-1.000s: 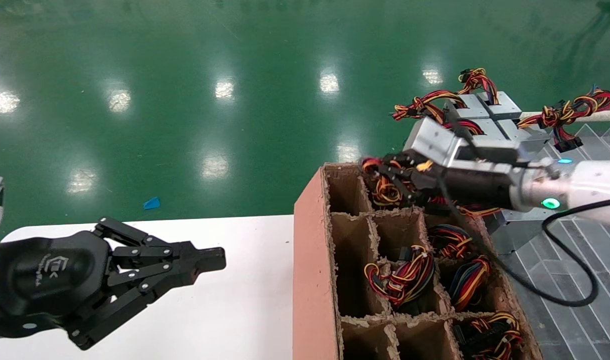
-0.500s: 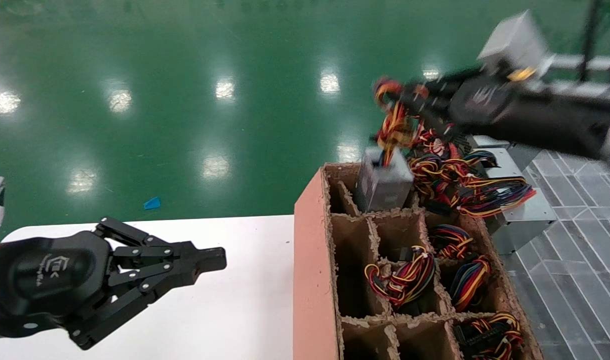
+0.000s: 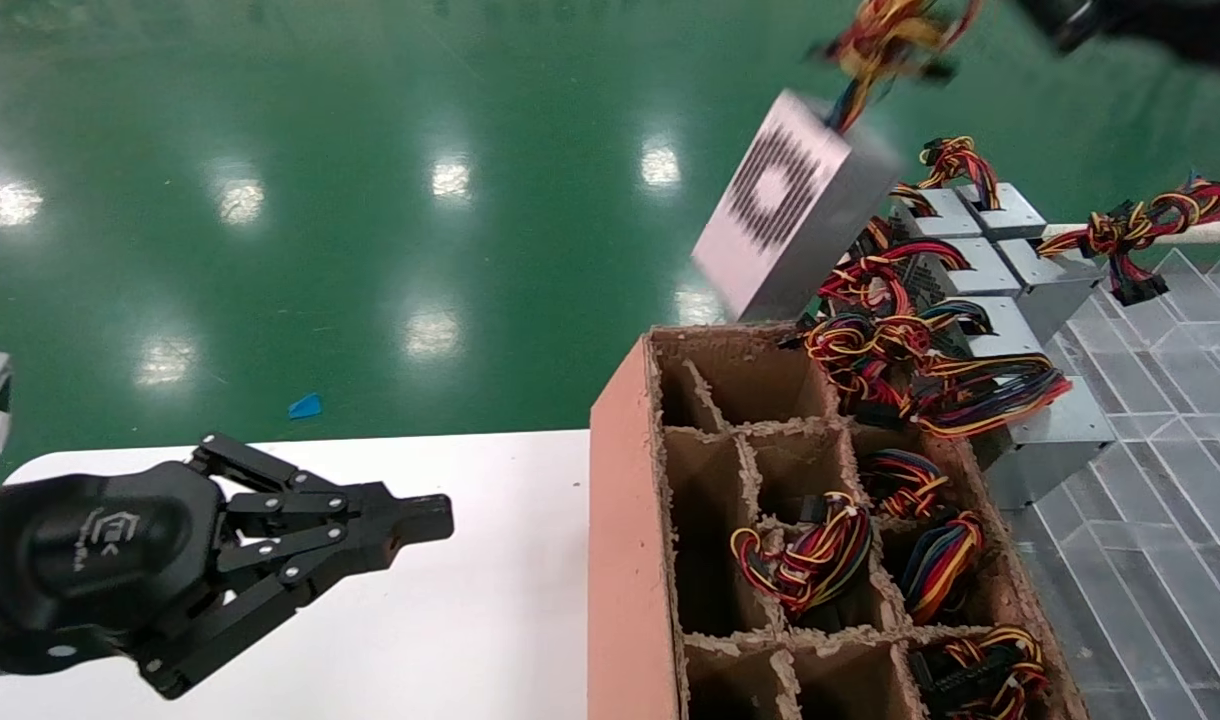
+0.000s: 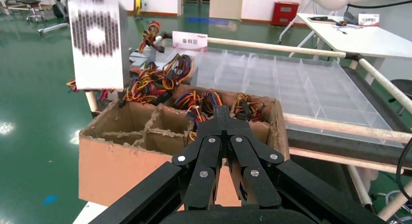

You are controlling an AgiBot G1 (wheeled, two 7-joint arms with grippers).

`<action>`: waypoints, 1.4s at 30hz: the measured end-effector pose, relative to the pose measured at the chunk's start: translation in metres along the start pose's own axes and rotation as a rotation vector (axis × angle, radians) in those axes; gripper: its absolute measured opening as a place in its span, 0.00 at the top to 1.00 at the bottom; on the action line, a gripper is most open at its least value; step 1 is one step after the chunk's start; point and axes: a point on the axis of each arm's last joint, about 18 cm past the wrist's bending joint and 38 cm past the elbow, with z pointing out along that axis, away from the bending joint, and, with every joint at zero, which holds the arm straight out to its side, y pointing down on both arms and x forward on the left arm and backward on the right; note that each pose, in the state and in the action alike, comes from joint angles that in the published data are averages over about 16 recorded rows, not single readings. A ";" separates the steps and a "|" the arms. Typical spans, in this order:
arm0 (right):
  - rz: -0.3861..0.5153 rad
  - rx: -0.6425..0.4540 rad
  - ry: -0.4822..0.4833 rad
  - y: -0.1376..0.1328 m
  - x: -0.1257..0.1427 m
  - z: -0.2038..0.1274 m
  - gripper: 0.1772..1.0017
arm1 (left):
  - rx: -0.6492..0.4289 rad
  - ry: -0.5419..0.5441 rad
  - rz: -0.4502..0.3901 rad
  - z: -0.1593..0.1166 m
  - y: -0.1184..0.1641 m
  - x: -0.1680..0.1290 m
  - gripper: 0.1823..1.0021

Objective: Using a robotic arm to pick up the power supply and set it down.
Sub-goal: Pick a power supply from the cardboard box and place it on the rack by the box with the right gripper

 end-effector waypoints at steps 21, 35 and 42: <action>-0.037 -0.253 0.334 0.040 0.093 -0.104 0.97 | 0.000 0.000 0.000 0.000 0.000 0.000 0.99; 0.000 -0.308 0.389 0.050 0.103 -0.151 0.97 | 0.000 0.000 0.000 0.000 0.000 0.000 0.99; -0.003 -0.299 0.384 0.040 0.105 -0.165 0.97 | 0.000 0.000 0.000 0.000 0.000 0.000 0.99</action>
